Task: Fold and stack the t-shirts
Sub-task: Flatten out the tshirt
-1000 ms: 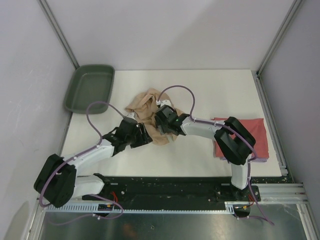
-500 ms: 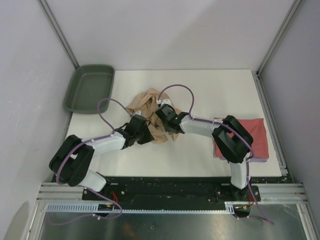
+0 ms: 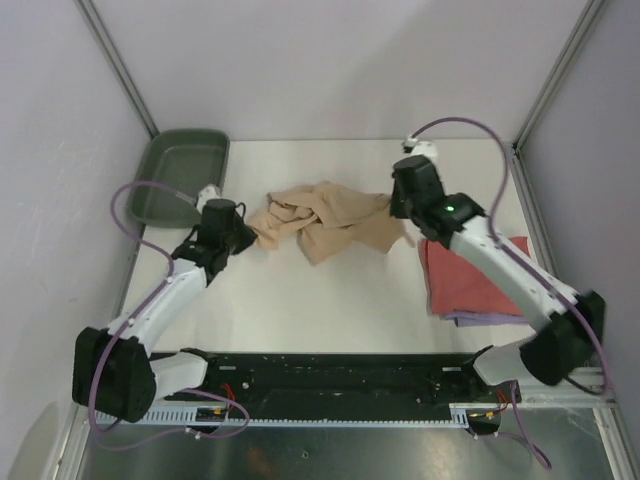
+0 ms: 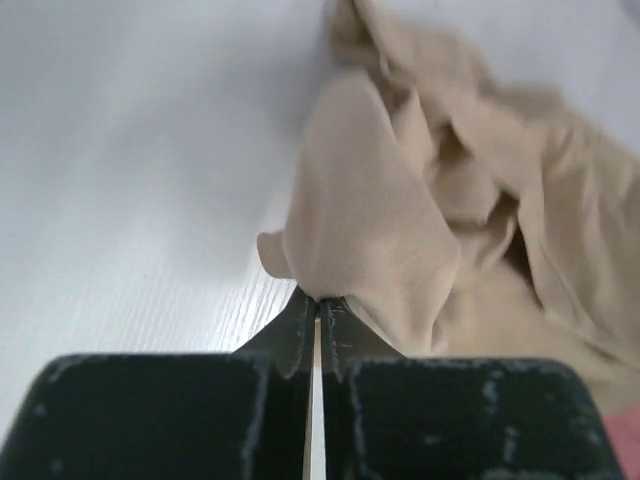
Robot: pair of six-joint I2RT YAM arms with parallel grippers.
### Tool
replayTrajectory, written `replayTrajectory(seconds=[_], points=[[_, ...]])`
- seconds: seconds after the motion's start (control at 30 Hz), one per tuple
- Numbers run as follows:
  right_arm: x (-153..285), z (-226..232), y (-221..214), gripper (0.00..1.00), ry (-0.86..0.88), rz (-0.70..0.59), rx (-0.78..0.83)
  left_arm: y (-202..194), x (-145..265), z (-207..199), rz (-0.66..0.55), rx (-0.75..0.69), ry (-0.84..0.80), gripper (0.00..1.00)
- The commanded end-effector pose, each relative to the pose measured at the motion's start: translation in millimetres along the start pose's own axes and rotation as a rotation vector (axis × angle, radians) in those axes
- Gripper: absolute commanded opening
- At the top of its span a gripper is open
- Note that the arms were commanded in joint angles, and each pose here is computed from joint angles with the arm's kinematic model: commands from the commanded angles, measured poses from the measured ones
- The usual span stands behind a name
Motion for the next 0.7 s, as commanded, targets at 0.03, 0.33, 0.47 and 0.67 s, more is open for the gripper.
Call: replayTrajectory(seconds=[0.03,0.33,0.47,0.67], points=[[75.3,-11.9,48.4,0.00,0.060,-0.147,-0.119,60.0,43.5,3.5,-0.189,-0.086,0.071,0.00],[48.3,-49.6,67.2,0.00,-0.061,-0.135,-0.205,107.6,26.0,-0.2,-0.190,-0.132,0.101,0.00],[12.9,-64.8,51.6,0.00,-0.130,-0.030,-0.238,124.8,-23.2,-18.6,-0.070,-0.194,-0.006,0.13],[-32.5,-88.1,2.8,0.00,-0.229,0.132,-0.232,128.2,-33.1,-49.5,-0.004,-0.269,-0.186,0.66]])
Point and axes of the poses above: each gripper's point midway between its finger pads, its own x axis back along the fingers, its own z axis along the line the jaws close on, y = z × x, the point moved 9 cm from there along x, back along the fingers, and after that the axes turned 15 degrees about -x, right-handed, at the moved point
